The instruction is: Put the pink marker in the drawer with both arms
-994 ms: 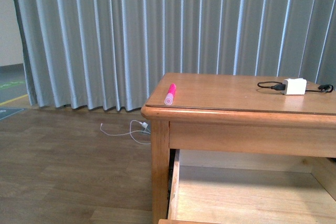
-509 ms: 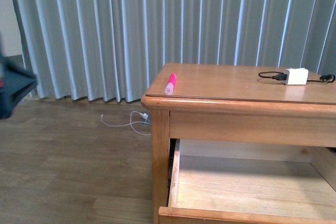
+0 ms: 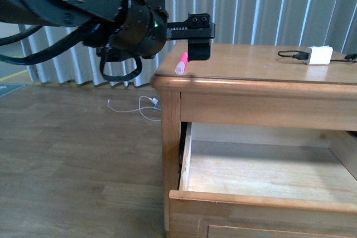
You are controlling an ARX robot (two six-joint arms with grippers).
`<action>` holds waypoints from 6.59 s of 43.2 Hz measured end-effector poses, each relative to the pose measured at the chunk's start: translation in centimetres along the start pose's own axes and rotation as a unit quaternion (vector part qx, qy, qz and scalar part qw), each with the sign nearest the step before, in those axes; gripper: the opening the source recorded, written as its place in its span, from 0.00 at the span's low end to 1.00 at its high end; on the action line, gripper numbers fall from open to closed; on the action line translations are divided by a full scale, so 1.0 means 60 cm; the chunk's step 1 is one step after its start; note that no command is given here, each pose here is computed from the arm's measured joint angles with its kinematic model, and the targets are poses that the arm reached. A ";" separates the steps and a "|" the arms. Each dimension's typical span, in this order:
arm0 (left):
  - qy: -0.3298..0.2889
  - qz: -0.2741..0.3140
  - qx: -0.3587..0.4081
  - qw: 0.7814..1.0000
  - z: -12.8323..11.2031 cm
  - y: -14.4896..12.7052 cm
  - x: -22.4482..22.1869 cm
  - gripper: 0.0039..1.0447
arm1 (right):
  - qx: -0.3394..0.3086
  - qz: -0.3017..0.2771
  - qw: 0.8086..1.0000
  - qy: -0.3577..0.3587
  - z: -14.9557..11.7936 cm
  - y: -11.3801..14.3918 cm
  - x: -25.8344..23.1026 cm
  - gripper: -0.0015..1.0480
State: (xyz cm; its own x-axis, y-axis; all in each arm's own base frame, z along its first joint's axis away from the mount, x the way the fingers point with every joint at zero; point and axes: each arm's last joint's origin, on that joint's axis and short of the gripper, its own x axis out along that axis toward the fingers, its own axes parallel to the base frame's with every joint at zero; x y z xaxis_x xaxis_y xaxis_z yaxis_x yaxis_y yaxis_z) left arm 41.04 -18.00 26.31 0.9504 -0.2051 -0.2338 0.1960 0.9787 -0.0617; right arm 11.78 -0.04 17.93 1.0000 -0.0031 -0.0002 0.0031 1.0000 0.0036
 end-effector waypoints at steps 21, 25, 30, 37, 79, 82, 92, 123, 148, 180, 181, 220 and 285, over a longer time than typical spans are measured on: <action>0.045 0.000 0.029 0.999 -0.008 -0.031 0.094 0.85 | 0.000 0.000 1.000 0.000 0.000 0.000 0.000 0.92; 0.049 0.004 0.042 0.998 -0.008 -0.029 0.095 0.66 | 0.000 0.000 1.000 0.000 0.000 0.000 0.000 0.92; 0.051 0.009 0.046 0.998 -0.008 -0.021 0.096 0.44 | 0.000 0.000 1.000 0.000 0.000 0.000 0.000 0.92; 0.052 0.007 0.048 0.997 -0.007 -0.012 0.094 0.15 | 0.000 0.000 1.000 0.000 0.000 0.000 0.000 0.92; -0.003 -0.313 0.199 0.929 -0.048 -0.127 -0.083 0.14 | 0.000 0.000 1.000 0.000 0.000 0.000 0.000 0.92; 0.010 -0.318 0.211 0.924 -0.067 -0.134 -0.075 0.14 | 0.000 0.000 1.000 0.000 0.000 0.000 0.000 0.92; 0.061 -0.316 0.233 0.918 -0.140 -0.158 -0.035 0.14 | 0.000 0.000 1.000 0.000 0.000 0.000 0.000 0.92; 0.063 -0.251 0.272 0.927 -0.191 -0.188 0.018 0.64 | 0.000 0.000 1.000 0.000 0.000 0.000 0.000 0.92; -0.080 -0.099 0.186 0.974 -0.043 -0.007 -0.228 0.94 | 0.000 0.000 1.000 0.000 0.000 0.000 0.000 0.92; -0.118 0.105 -0.063 0.985 -0.173 0.172 -0.489 0.85 | 0.000 0.000 1.000 0.000 0.000 0.000 0.000 0.92; -0.121 0.097 -0.048 0.987 -0.176 0.173 -0.489 0.82 | 0.000 0.000 1.000 0.000 0.000 0.000 0.000 0.92; -0.119 0.100 0.015 0.988 -0.257 0.203 -0.510 0.04 | 0.000 0.001 1.000 0.000 0.000 0.000 0.000 0.92; -0.130 0.100 0.017 0.986 -0.271 0.200 -0.523 0.94 | -0.020 0.050 0.997 0.050 -0.004 0.000 0.002 0.92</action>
State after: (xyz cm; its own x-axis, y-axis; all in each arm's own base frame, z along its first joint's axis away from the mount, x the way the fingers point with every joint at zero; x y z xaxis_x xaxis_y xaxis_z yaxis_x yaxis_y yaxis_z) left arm 9.65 -0.02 17.13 0.9998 -0.0023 0.0189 0.0024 1.0000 -0.0052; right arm 11.89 -0.05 17.67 0.9904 0.0943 -0.1006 -0.0978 0.9947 -0.0306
